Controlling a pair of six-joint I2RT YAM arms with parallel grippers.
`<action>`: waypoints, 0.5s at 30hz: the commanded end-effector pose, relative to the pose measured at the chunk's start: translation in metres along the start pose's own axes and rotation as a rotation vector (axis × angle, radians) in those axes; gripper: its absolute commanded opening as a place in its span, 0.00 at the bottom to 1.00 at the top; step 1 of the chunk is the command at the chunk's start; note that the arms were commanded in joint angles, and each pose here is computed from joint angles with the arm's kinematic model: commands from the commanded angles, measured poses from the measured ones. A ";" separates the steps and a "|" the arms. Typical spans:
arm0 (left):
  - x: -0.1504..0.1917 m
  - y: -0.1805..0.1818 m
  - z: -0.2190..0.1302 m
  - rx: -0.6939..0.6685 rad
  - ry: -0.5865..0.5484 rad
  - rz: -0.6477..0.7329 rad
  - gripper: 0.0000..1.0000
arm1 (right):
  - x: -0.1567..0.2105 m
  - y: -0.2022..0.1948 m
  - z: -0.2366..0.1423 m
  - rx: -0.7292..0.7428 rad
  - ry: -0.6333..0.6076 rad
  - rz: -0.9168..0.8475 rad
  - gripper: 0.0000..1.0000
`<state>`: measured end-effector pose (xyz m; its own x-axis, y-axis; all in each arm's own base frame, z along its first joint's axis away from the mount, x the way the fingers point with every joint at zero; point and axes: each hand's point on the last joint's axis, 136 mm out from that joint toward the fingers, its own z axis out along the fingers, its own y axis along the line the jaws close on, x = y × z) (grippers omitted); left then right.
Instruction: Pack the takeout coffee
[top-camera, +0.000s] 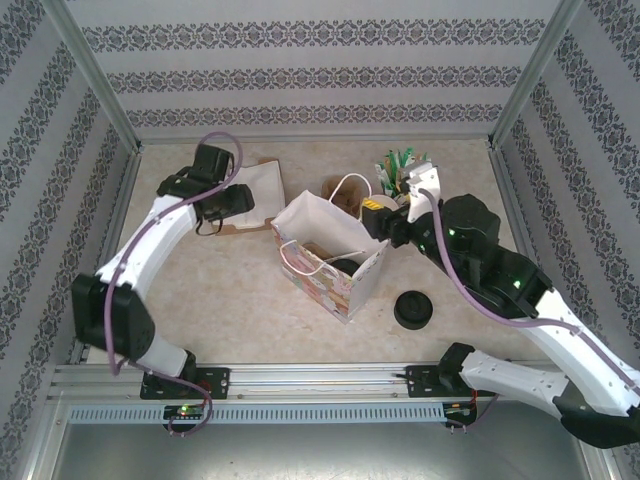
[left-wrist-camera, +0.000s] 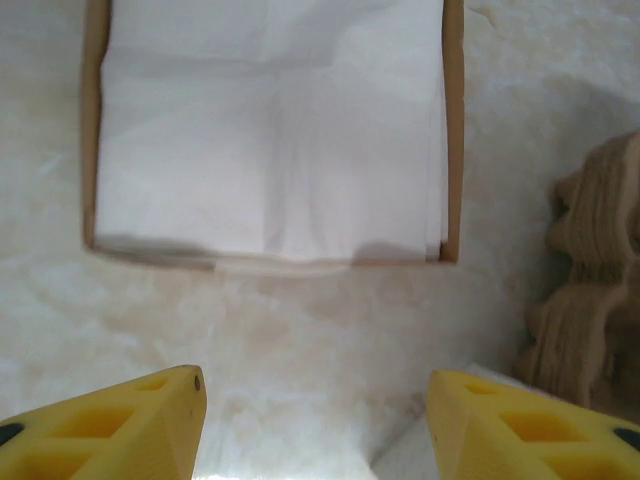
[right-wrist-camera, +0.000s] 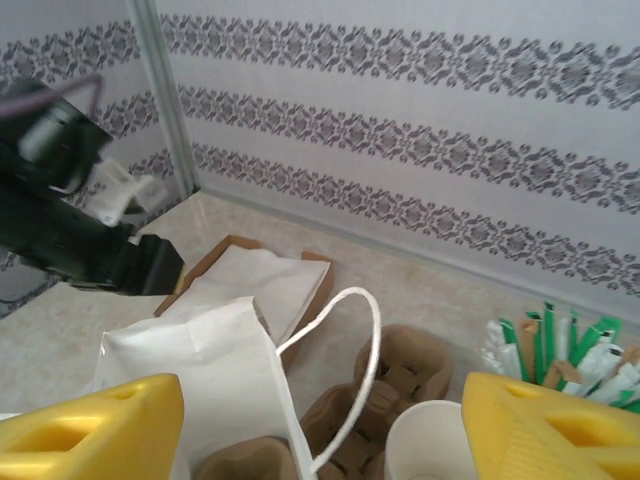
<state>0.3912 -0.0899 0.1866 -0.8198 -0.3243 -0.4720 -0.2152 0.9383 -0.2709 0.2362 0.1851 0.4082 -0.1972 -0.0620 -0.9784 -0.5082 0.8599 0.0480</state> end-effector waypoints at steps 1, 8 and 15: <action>-0.032 -0.009 0.025 0.013 -0.060 0.028 0.62 | 0.022 -0.010 -0.002 0.060 0.049 -0.006 0.73; -0.055 0.001 0.087 -0.110 0.031 0.056 0.64 | 0.032 -0.016 -0.016 0.066 0.054 0.012 0.74; -0.063 0.014 0.122 -0.224 0.084 0.111 0.65 | 0.038 -0.016 -0.017 0.057 0.069 0.018 0.74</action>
<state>0.5096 -0.0870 0.1149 -0.8570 -0.2600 -0.4449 -0.2267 0.9656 -0.1276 0.2234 0.1611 0.3801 -0.2458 -0.0823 -0.9658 -0.4648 0.8844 0.0429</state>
